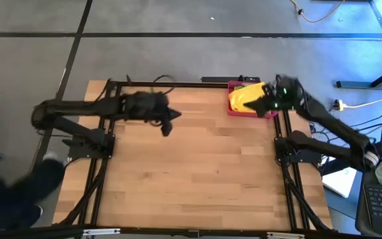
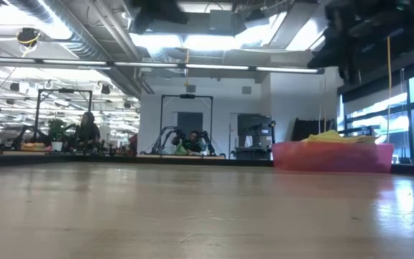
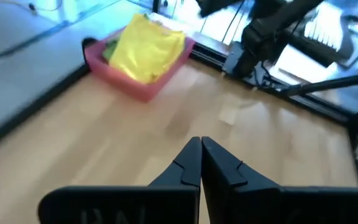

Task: Fold microfiber towels
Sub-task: Return to Home Position

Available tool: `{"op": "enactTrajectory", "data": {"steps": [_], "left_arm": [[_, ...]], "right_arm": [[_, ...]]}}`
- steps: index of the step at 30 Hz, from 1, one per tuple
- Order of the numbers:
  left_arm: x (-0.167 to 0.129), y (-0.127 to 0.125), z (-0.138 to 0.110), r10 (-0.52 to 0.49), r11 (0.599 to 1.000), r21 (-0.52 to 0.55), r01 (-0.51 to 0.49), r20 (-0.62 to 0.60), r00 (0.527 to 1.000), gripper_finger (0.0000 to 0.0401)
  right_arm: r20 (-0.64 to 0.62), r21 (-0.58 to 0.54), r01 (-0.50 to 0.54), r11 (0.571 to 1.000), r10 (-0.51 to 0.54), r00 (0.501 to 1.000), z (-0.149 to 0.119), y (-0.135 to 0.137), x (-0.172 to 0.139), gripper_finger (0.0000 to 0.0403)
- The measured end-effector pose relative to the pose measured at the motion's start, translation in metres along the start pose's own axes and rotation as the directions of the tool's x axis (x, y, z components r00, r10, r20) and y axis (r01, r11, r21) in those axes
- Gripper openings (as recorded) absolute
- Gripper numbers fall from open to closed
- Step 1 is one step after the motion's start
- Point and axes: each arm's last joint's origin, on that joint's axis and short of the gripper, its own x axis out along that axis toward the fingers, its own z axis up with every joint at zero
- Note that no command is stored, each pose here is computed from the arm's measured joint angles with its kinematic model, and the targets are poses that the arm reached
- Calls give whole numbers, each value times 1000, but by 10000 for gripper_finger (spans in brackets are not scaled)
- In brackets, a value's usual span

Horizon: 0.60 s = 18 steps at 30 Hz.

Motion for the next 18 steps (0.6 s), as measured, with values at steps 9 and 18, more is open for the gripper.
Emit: {"op": "enactTrajectory", "data": {"steps": [9, 18], "left_arm": [[-35, 35, -91, -38, 961, -269, 66, 111, 993, 0], [-75, 69, -159, -70, 876, -434, 208, 312, 948, 0]], "right_arm": [[220, 209, -378, 902, 333, 917, -85, -18, 7, 12], [345, 241, -476, 846, 383, 857, -129, -39, 7, 12]]}}
